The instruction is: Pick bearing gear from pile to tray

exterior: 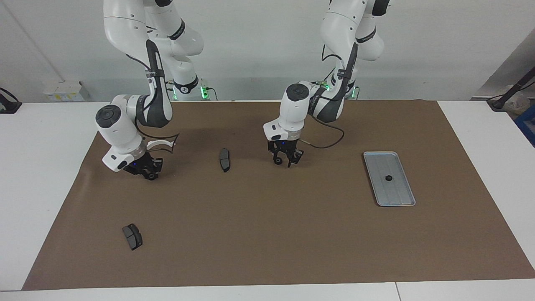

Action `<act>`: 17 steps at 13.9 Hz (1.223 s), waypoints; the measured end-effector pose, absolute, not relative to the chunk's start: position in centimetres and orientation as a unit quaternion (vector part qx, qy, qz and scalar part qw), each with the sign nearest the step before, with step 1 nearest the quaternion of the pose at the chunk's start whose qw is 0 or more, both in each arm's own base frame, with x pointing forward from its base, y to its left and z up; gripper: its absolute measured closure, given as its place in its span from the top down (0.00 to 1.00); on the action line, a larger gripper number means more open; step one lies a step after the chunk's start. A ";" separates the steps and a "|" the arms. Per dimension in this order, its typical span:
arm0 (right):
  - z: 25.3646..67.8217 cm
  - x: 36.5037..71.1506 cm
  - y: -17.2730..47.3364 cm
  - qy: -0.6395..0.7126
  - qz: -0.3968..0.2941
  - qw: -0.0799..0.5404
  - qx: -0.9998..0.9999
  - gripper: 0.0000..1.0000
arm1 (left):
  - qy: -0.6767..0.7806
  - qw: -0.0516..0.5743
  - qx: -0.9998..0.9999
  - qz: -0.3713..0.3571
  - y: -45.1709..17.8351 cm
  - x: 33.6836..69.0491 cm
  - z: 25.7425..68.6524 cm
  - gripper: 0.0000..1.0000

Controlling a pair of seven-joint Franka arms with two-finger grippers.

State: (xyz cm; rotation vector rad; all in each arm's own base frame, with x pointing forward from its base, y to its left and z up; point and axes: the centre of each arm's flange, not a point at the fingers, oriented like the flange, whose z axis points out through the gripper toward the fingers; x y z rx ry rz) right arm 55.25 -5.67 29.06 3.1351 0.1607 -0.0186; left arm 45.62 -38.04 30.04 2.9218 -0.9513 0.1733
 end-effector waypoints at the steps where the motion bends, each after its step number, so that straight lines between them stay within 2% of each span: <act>1: 29.3 55.4 -5.4 0.047 -0.007 -0.006 0.999 0.35 | -0.312 0.032 0.948 0.056 -38.3 45.4 30.0 0.67; 5: 31.5 56.7 -3.4 0.045 -0.011 -0.030 0.998 0.35 | -0.317 0.032 0.946 0.055 -38.8 44.9 29.9 0.60; 17: 36.0 58.6 4.4 0.010 -0.010 -0.041 0.999 0.35 | -0.318 0.033 0.946 0.057 -38.8 44.9 29.3 0.52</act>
